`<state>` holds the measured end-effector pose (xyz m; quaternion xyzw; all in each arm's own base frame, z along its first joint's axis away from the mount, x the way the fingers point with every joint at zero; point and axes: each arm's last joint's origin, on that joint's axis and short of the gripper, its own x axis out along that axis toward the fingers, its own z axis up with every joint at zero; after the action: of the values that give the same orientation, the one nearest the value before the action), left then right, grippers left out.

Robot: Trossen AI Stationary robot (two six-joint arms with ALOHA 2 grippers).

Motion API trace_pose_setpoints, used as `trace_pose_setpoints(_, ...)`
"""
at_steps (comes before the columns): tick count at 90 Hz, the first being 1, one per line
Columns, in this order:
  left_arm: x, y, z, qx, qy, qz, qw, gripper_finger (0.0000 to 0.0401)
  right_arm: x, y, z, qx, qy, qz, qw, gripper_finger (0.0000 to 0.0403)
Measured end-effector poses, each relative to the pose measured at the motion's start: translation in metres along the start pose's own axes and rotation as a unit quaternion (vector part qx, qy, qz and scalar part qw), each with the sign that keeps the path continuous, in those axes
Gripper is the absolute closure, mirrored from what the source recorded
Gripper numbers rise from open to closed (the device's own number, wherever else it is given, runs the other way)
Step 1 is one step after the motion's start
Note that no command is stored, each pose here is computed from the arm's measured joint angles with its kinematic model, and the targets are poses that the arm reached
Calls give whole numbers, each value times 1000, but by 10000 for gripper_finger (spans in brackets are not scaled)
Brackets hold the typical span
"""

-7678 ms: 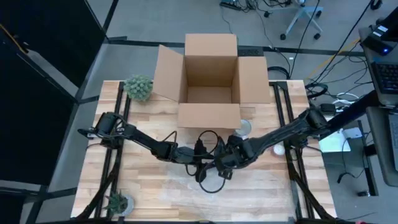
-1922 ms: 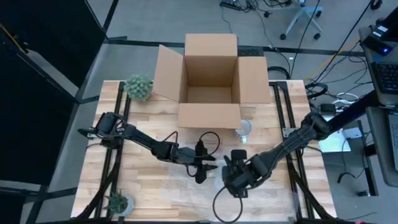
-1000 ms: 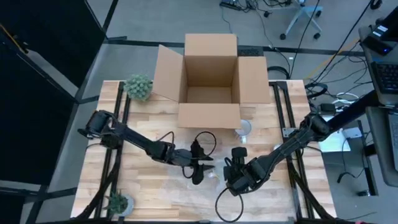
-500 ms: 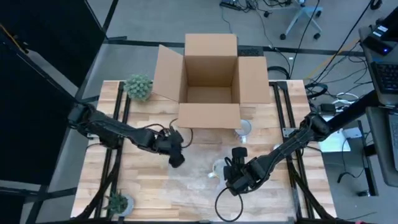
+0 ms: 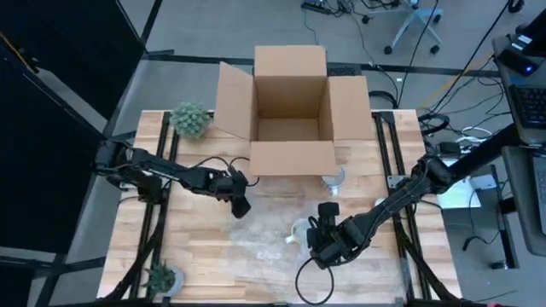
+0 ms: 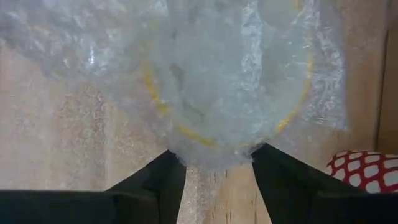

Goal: Wrap mug
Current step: Wrap the orange mug with the bubble wrap

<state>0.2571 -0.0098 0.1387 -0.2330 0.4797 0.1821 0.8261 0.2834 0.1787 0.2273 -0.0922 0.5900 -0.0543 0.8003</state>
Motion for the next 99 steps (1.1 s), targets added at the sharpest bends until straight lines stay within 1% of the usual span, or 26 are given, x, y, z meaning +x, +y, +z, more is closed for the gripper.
trace_pose_setpoints(8, 3, 4, -3, -4, -5, -12, 1000, 251, 0, 0, 0, 0, 0, 0, 1000, 238)
trace_pose_setpoints(27, 2, 6, -6, -20, 6, -1, 1000, 251, 0, 0, 0, 0, 0, 0, 1000, 238)
trace_pose_setpoints(40, 5, 0, -5, -7, 0, -30, 1000, 255, 0, 0, 0, 0, 0, 0, 1000, 238)
trace_pose_setpoints(43, 6, -1, -5, -3, 0, -37, 999, 262, 0, 0, 0, 0, -1, -1, 1000, 238)
trace_pose_setpoints(48, 7, -3, -6, 0, 2, -42, 999, 285, 0, 0, 0, 0, -2, -2, 1000, 238)
trace_pose_setpoints(53, 6, -6, -5, 3, -8, -54, 999, 320, 0, 0, 0, 1, -3, -2, 1000, 238)
trace_pose_setpoints(59, 4, -10, -5, 9, -11, -65, 998, 371, 0, 0, 1, 1, -4, -1, 1000, 238)
trace_pose_setpoints(62, 2, -13, -5, 12, -13, -74, 997, 386, 0, 0, 1, 2, -5, -1, 1000, 238)
trace_pose_setpoints(77, -13, -34, -2, 26, -38, -125, 991, 400, 0, 1, 3, 4, -16, 5, 1000, 238)
trace_pose_setpoints(87, -33, -56, 6, 34, -85, -183, 979, 401, 0, 2, 4, 5, -19, 7, 1000, 238)
trace_pose_setpoints(92, -44, -68, 12, 42, -121, -217, 968, 401, 0, 2, 4, 4, -21, 8, 1000, 238)
trace_pose_setpoints(99, -58, -84, 21, 57, -173, -263, 947, 401, 0, 1, 5, 3, -22, 8, 1000, 238)
